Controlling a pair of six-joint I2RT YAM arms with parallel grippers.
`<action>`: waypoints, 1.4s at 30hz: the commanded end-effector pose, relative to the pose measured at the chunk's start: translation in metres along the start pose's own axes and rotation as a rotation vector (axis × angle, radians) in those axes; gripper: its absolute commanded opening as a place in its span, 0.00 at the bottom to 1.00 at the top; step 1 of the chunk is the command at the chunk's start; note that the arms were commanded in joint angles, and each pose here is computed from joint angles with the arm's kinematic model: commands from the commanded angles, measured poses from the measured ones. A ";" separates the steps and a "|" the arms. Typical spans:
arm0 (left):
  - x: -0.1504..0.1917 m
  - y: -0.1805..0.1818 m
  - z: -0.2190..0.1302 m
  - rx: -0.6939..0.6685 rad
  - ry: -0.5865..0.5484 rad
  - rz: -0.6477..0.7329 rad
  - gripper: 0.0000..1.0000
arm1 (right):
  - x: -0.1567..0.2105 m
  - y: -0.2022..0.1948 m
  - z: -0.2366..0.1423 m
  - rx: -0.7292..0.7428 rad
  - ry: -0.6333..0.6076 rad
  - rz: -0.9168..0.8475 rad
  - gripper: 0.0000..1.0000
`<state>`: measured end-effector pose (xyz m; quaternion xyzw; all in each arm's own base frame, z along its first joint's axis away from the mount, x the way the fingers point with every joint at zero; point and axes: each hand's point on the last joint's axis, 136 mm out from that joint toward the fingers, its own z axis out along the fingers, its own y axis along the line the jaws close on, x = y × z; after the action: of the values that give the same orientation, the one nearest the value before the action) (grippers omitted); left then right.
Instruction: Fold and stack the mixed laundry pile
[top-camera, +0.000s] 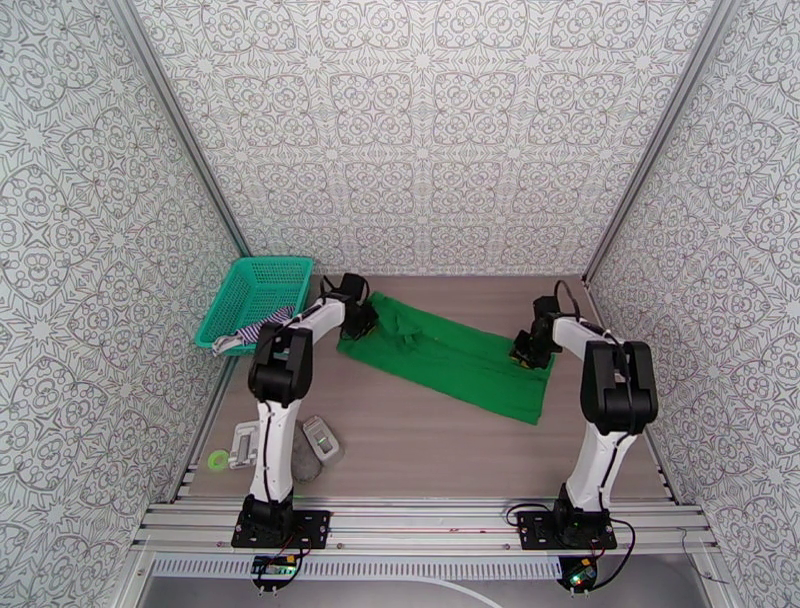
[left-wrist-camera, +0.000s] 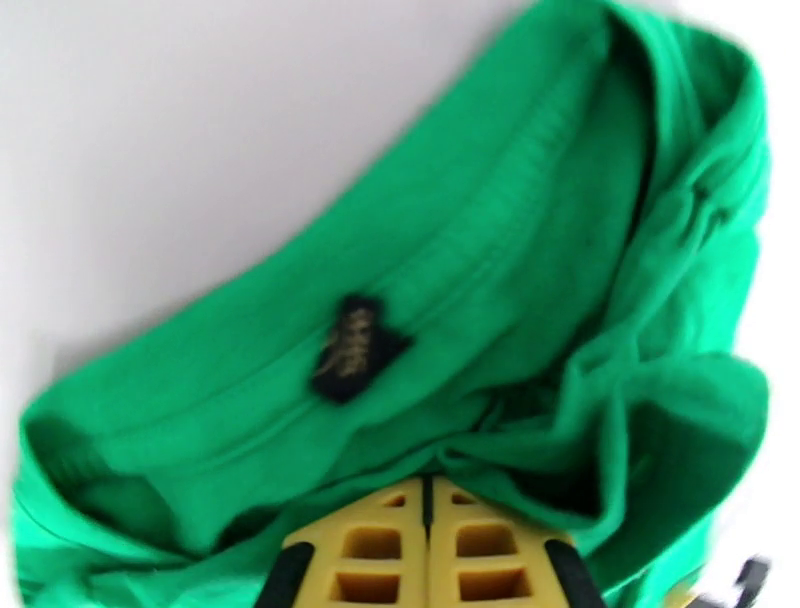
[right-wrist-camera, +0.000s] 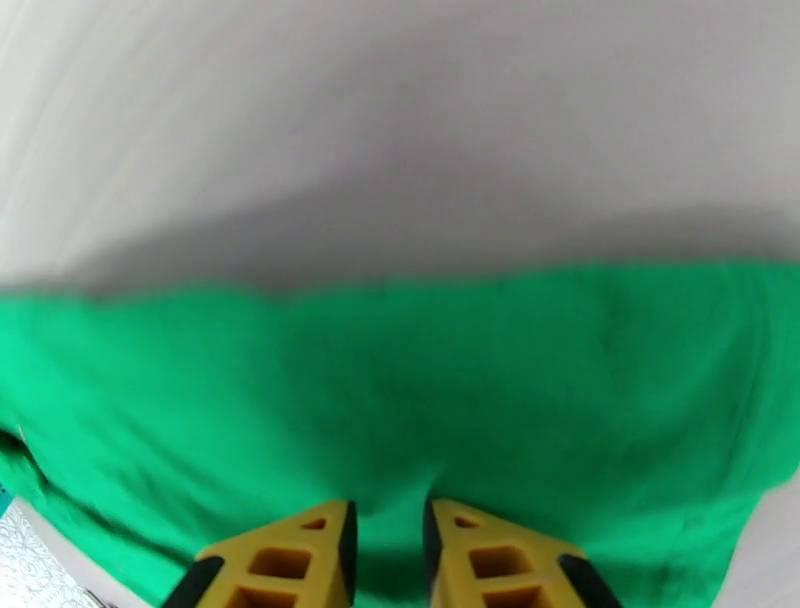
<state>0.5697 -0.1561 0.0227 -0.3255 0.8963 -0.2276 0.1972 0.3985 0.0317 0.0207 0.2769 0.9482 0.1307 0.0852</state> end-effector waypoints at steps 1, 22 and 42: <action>-0.015 -0.014 0.040 0.143 -0.077 -0.077 0.00 | 0.050 -0.010 0.003 0.030 0.102 0.058 0.25; -0.061 -0.128 -0.031 0.537 -0.320 0.128 0.04 | 0.131 0.021 -0.047 0.123 0.115 -0.291 0.22; -0.006 -0.053 -0.092 0.291 -0.035 0.269 0.04 | 0.205 -0.013 0.014 0.190 0.275 -0.352 0.00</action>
<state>0.5726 -0.1670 0.1281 -0.1903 0.8710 -0.3246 0.3160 0.2832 0.1355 0.0156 0.0926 0.9914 0.0835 0.0392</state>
